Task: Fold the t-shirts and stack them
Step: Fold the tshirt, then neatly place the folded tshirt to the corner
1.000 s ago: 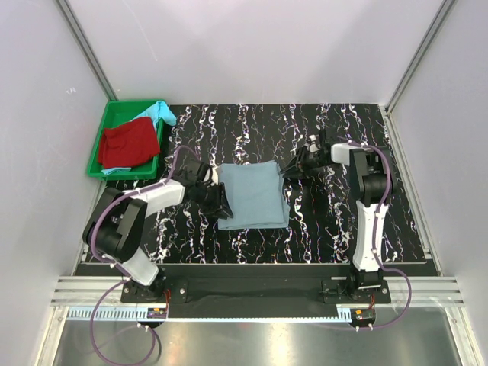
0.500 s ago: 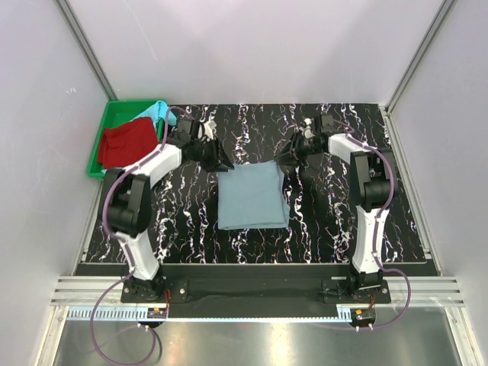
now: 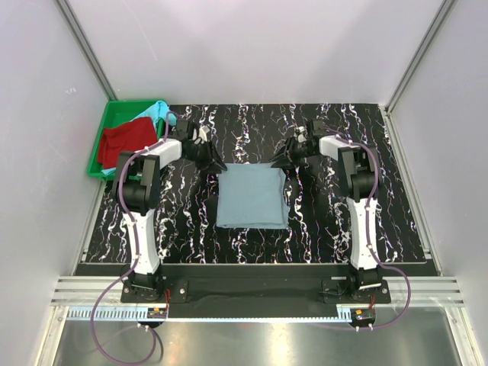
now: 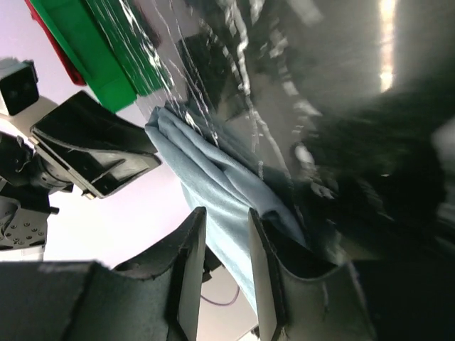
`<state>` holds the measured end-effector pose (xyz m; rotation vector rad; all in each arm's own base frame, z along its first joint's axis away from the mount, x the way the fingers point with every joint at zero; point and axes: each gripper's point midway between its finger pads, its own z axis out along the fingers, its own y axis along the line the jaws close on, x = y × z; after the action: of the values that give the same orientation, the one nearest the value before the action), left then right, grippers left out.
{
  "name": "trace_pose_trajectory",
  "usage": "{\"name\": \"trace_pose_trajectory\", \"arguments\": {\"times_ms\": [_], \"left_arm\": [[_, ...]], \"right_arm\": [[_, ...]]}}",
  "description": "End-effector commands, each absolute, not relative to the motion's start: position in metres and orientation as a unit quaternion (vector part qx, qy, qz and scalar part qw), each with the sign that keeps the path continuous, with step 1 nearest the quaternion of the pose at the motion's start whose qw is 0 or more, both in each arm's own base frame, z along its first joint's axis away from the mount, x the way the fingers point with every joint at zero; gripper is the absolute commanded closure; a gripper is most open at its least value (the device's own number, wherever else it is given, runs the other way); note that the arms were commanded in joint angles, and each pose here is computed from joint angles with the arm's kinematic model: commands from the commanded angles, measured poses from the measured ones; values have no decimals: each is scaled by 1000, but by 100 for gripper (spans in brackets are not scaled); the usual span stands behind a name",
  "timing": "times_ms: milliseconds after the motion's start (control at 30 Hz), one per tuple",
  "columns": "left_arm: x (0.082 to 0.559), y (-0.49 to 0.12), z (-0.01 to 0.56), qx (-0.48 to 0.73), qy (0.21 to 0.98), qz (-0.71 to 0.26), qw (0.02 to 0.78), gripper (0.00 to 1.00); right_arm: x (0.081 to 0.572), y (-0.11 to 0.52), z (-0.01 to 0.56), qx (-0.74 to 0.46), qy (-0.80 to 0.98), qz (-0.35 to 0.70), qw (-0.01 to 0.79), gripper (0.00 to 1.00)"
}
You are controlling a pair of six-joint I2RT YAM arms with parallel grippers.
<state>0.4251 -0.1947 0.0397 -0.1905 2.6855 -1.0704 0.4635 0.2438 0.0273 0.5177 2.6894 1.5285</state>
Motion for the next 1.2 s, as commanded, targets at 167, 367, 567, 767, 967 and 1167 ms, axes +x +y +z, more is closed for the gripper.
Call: {"name": "trace_pose_trajectory", "arguments": {"times_ms": [167,367,567,767,967,1167], "left_arm": [[408,-177,109,-37,917,-343,198,56],[327,-167,95,-33,930,-322,172,51],[273,-172,61,-40,932,-338,125,45],[272,-181,51,-40,922,-363,127,44],[263,-191,32,-51,918,-383,89,49],[239,-207,26,-54,910,-407,63,74]], "right_arm": [[472,169,61,158,901,398,67,53],[424,150,84,130,930,334,89,41],[346,164,95,118,937,323,69,34],[272,208,94,117,928,350,57,32],[221,237,77,136,919,369,37,33],[200,226,59,205,908,363,40,34]]}}
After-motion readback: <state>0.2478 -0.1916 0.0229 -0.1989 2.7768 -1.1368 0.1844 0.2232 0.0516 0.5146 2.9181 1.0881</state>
